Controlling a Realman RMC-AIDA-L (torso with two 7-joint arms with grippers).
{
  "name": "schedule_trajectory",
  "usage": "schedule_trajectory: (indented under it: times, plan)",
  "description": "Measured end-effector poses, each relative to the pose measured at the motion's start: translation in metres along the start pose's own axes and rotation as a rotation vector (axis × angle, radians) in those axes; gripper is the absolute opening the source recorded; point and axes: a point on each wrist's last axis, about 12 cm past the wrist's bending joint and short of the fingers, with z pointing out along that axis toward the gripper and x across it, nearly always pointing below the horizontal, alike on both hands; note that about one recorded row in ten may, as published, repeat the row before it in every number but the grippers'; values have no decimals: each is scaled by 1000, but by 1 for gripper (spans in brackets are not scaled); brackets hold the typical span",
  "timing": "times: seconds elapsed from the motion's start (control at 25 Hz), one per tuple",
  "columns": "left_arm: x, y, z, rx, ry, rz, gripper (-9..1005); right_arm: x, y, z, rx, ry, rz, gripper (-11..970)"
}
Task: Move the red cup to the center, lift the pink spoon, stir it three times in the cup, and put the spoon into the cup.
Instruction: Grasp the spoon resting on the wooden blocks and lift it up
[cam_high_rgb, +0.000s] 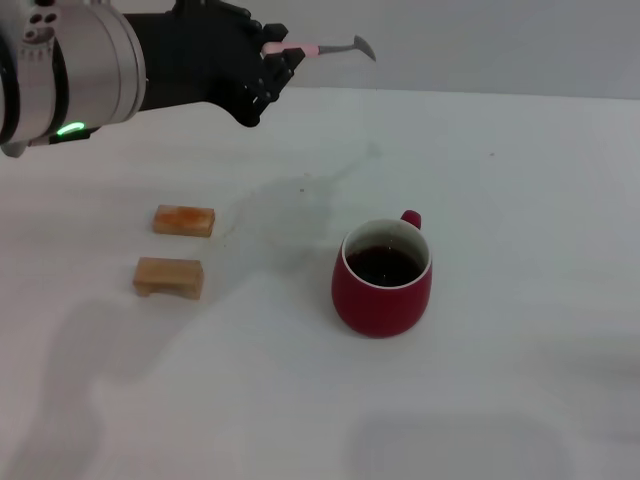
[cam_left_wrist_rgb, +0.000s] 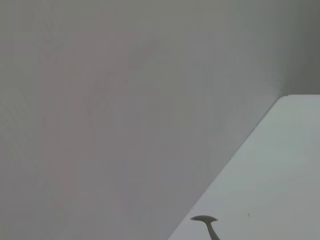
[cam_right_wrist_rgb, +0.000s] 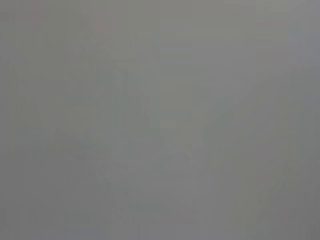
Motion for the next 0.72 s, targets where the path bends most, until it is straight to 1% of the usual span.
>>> schedule_trajectory:
  times: [0.28,0.6,0.72]
  plan:
    - [0,-4,-2,21,14,35,180,-2,-12,-7,60,-3,-32,0]
    - [-1,-6,-11,20,22,47,180,-2,-14,-9,71,-1,-37,0]
    - [0,-6,-13,23,38,55,180,-3,-19,-12,110,3,-46,0]
